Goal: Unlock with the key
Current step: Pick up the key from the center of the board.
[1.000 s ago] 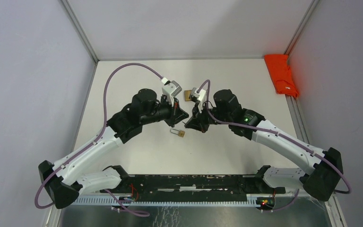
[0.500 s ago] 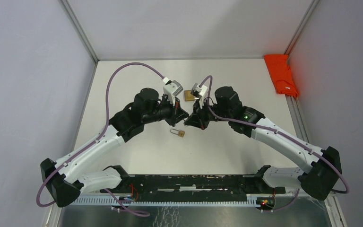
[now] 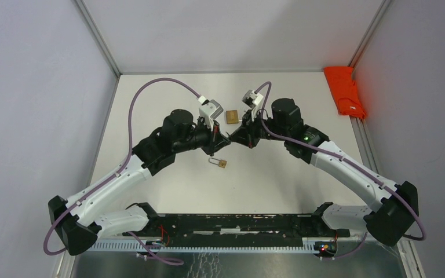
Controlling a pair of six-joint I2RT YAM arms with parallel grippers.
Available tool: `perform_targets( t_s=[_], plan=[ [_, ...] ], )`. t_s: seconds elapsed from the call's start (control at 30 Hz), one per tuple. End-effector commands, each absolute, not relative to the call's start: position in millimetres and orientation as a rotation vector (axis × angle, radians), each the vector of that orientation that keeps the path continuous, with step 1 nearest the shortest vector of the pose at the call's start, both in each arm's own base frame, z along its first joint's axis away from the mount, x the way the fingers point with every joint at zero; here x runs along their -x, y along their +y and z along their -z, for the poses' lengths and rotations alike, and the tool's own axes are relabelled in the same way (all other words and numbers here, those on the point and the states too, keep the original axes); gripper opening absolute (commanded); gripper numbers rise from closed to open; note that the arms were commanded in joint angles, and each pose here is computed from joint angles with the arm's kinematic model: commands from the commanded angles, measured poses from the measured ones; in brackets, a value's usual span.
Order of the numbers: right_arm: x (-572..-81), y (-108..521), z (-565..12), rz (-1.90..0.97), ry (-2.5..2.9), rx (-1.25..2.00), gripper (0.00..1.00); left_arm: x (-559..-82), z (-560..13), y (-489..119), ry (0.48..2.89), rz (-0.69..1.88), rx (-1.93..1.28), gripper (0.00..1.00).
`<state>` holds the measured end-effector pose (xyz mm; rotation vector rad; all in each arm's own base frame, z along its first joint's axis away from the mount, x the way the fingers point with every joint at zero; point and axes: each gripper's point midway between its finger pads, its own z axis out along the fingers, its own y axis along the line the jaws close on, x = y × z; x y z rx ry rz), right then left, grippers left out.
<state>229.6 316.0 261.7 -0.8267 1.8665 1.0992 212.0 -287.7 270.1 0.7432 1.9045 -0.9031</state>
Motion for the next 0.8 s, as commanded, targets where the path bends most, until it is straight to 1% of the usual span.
perform_targets(
  t_s=[0.0,0.13,0.27,0.47,0.6,0.77],
  plan=[
    [-231.5,316.2,-315.9,-1.12,1.705,0.815,0.0,-212.0,-275.5,-288.4,1.862,0.895,-0.768,0.02],
    [-231.9,314.3,-309.0,-1.101,1.733,0.832,0.0,-212.3,-282.3,-289.6,1.845,0.906,-0.759,0.02],
    [-233.3,310.4,-279.0,-1.068,1.814,0.832,0.0,-213.9,-312.6,-285.1,1.773,0.908,-0.71,0.02],
    [-234.1,307.1,-264.4,-1.047,1.849,0.814,0.0,-213.1,-339.1,-274.3,1.685,0.887,-0.67,0.02],
    [-232.3,309.5,-257.2,-1.059,1.887,0.833,0.0,-214.7,-340.4,-273.3,1.677,0.878,-0.664,0.02],
    [-228.5,314.7,-261.8,-1.102,1.871,0.837,0.0,-226.0,-325.4,-279.4,1.724,0.854,-0.65,0.02]
  ],
)
